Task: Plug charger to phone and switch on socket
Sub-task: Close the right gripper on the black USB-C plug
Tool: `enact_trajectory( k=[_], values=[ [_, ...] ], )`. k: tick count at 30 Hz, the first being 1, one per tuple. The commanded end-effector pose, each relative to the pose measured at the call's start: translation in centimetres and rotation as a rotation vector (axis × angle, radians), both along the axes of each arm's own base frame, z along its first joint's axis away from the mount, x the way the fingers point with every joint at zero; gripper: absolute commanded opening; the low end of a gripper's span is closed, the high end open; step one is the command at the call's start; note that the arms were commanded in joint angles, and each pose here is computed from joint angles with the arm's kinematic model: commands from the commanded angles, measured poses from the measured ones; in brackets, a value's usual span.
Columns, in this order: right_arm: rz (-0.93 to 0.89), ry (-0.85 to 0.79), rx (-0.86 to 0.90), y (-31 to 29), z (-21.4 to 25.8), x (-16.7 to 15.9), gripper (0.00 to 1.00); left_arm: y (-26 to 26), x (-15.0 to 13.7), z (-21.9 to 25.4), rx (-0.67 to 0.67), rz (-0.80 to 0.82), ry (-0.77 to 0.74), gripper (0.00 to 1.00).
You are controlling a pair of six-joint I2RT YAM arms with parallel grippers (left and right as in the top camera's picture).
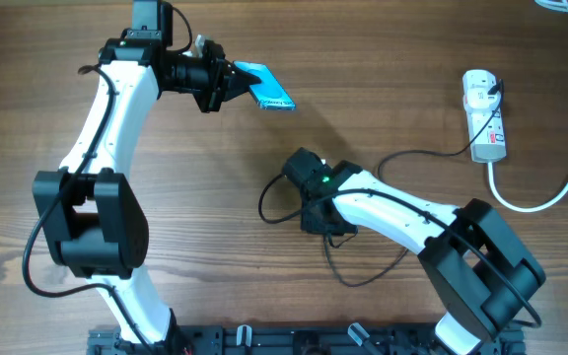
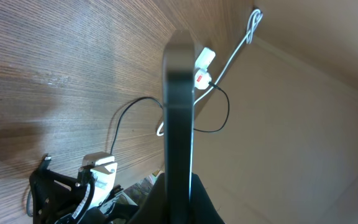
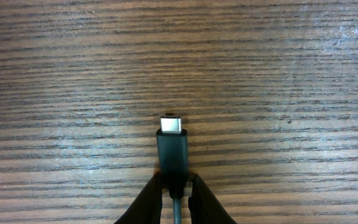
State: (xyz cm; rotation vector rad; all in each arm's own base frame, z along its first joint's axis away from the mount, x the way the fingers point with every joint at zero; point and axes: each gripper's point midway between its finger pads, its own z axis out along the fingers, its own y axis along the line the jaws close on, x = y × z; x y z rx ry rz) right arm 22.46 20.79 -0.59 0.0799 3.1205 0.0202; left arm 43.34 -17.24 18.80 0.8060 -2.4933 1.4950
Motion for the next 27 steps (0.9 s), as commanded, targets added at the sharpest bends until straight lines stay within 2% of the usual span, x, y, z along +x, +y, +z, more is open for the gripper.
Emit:
enact_trajectory(
  k=[1, 12, 15, 20, 22, 24, 27],
  values=[
    [-0.011, 0.002, -0.025, -0.6, -0.6, -0.2, 0.16, 0.0, -0.4, 1.7, -0.021, -0.005, -0.032, 0.04],
    [0.041, 0.008, -0.026, -0.6, -0.6, -0.3, 0.17, 0.0, -0.4, 1.7, -0.021, -0.005, -0.031, 0.04],
    [0.041, 0.008, -0.026, -0.6, -0.7, -0.3, 0.11, 0.0, -0.4, 1.7, -0.021, -0.005, -0.03, 0.04],
    [0.041, 0.007, -0.026, -0.6, -0.7, -0.3, 0.09, 0.0, -0.4, 1.6, -0.02, -0.004, -0.026, 0.04],
    [0.041, -0.002, -0.024, -0.5, -0.6, -0.1, 0.04, 0.0, -0.5, 1.6, -0.02, -0.005, -0.025, 0.04],
    [0.041, -0.012, -0.014, -0.2, -0.6, 0.2, 0.04, -0.1, -0.5, 1.6, -0.021, -0.006, -0.025, 0.04],
    [0.094, -0.039, 0.008, 0.5, 0.6, 1.0, 0.04, -0.6, -0.7, 2.6, -0.065, -0.081, -0.127, 0.04]
  ],
)
